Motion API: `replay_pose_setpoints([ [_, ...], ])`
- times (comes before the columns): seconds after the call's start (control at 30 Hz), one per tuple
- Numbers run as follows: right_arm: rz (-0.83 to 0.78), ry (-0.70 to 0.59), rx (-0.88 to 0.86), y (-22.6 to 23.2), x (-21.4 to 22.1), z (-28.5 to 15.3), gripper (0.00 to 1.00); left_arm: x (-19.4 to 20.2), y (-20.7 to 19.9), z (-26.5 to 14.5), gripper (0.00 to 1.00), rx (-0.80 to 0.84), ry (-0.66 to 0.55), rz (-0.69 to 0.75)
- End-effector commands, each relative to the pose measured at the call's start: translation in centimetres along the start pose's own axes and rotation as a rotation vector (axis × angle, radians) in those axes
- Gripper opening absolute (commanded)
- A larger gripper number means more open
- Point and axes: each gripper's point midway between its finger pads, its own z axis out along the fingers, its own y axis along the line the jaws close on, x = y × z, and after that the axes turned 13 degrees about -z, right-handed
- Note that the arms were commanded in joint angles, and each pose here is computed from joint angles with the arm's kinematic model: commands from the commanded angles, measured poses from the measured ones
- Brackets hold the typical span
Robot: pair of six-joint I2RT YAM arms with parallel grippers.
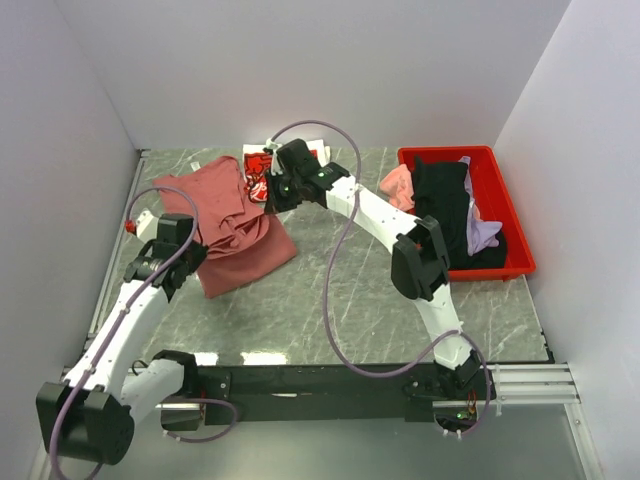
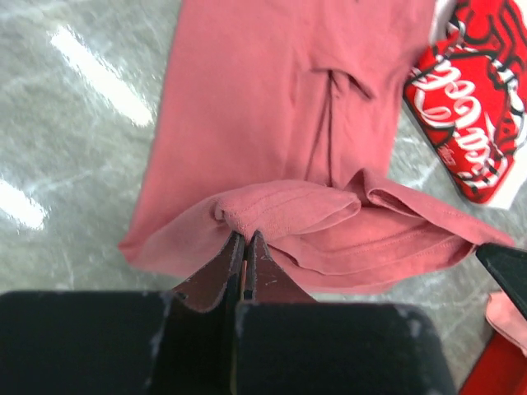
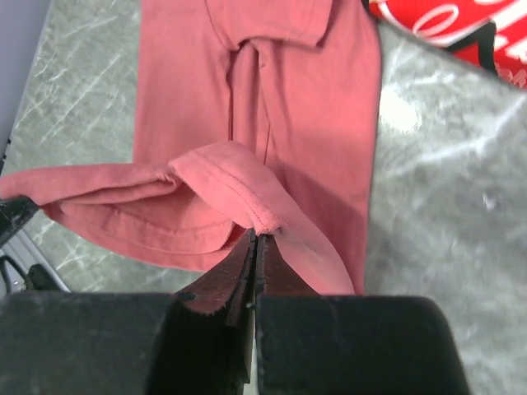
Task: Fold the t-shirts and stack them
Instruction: Fold the tshirt
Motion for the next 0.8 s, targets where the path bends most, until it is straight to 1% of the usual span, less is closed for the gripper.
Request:
replay_pose_setpoints([
  [0.0, -0.068, -0.116, -0.054, 0.2, -3.6, 0.3, 0.00, -0.8, -1.0, 1.4, 0.00, 0.036, -0.004, 0.020],
  [0.13, -0.099, -0.191, -0.094, 0.4, -5.0, 1.9, 0.00, -1.6, -0.5, 2.7, 0.00, 0.010, -0.015, -0.004],
  [0.3, -0.104, -0.250, -0.098, -0.1, -5.9, 3.5, 0.00, -2.3, 0.5, 4.5, 0.00, -0.020, -0.018, -0.030],
  [0.37, -0.109, -0.266, -0.095, -0.4, -6.2, 4.3, 0.00, -2.1, 0.2, 5.0, 0.00, -0.003, -0.006, -0.013],
  [0.4, -0.106, -0.260, -0.089, -0.8, -5.9, 5.0, 0.00, -2.7, 0.8, 5.7, 0.00, -0.026, -0.015, -0.027],
  [0.6, -0.089, -0.278, -0.066, -2.0, -6.0, 6.2, 0.00, -2.4, 1.5, 8.0, 0.01, -0.064, 0.024, -0.022],
  [0.77, -0.057, -0.270, -0.054, -3.2, -5.4, 7.2, 0.01, -2.4, 2.1, 9.2, 0.01, -0.094, 0.035, -0.029],
])
